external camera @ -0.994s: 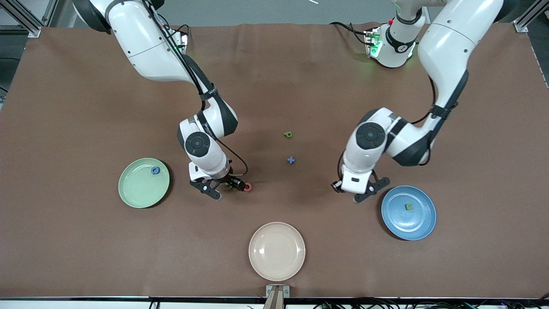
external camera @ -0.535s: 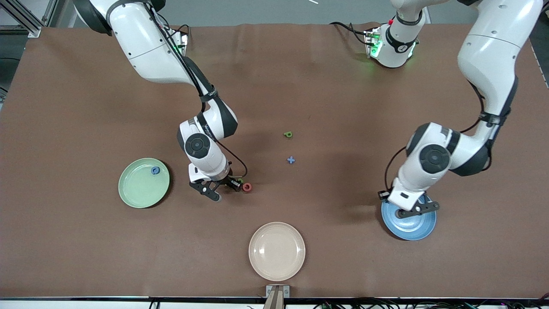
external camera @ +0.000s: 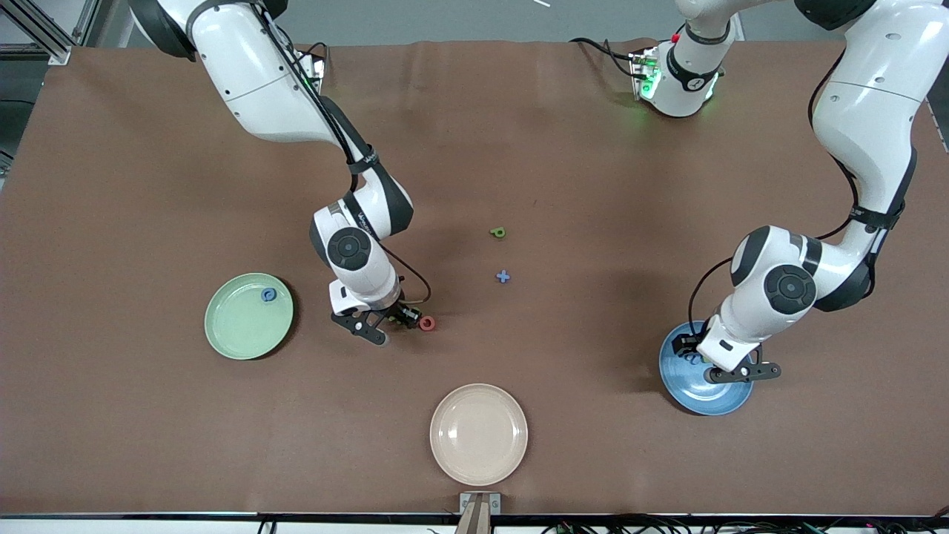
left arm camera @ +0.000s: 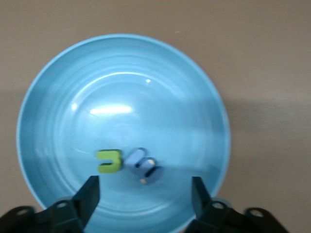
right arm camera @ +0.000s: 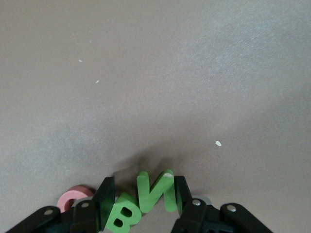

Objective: Sort upper and lower case letters into plates
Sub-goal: 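Drop the E on the blue plate while the right gripper grasps N, then drop the green N on the green plate while the left gripper grasps d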

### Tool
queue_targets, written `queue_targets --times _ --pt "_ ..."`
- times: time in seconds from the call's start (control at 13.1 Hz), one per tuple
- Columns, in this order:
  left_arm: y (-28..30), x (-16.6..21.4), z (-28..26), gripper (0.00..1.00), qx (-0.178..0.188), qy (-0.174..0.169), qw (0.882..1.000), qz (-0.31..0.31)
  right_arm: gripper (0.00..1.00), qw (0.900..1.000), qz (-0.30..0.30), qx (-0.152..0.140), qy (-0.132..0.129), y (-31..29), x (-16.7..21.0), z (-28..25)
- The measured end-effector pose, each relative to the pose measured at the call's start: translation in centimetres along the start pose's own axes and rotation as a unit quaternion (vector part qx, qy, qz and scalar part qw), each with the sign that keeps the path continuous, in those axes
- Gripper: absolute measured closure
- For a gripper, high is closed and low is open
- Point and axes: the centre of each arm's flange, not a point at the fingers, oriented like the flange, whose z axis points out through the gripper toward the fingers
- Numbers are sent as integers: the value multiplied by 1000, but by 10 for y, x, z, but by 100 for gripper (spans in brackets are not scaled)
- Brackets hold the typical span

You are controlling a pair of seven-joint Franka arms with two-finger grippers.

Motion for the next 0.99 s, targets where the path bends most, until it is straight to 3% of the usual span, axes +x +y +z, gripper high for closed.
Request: queue_targets --times 0.08,0.31,0.54,0.69,0.76,0.84,0.99 --pt "17 -4 -10 1 -4 -3 1000 -11 41 1000 -10 -5 1 -1 -3 1" --pt "102 -38 -43 0 -10 -36 998 -59 39 999 -48 -13 -2 -2 -8 2" --pt "196 -95 -44 0 -4 -51 992 -119 43 998 -62 -13 -2 -2 -8 2" --pt "247 -135 -41 1 4 -57 987 -149 61 998 -65 -12 -2 -3 -9 -1" --pt "267 -152 -39 3 7 -61 984 -165 66 998 -65 -17 -5 -2 -9 -3" --pt "282 -166 -35 3 10 -65 981 -182 66 998 -64 -19 -6 -1 -7 -2" --pt "312 -197 -28 14 16 -72 974 -213 66 997 -72 -26 -9 5 -1 -2"
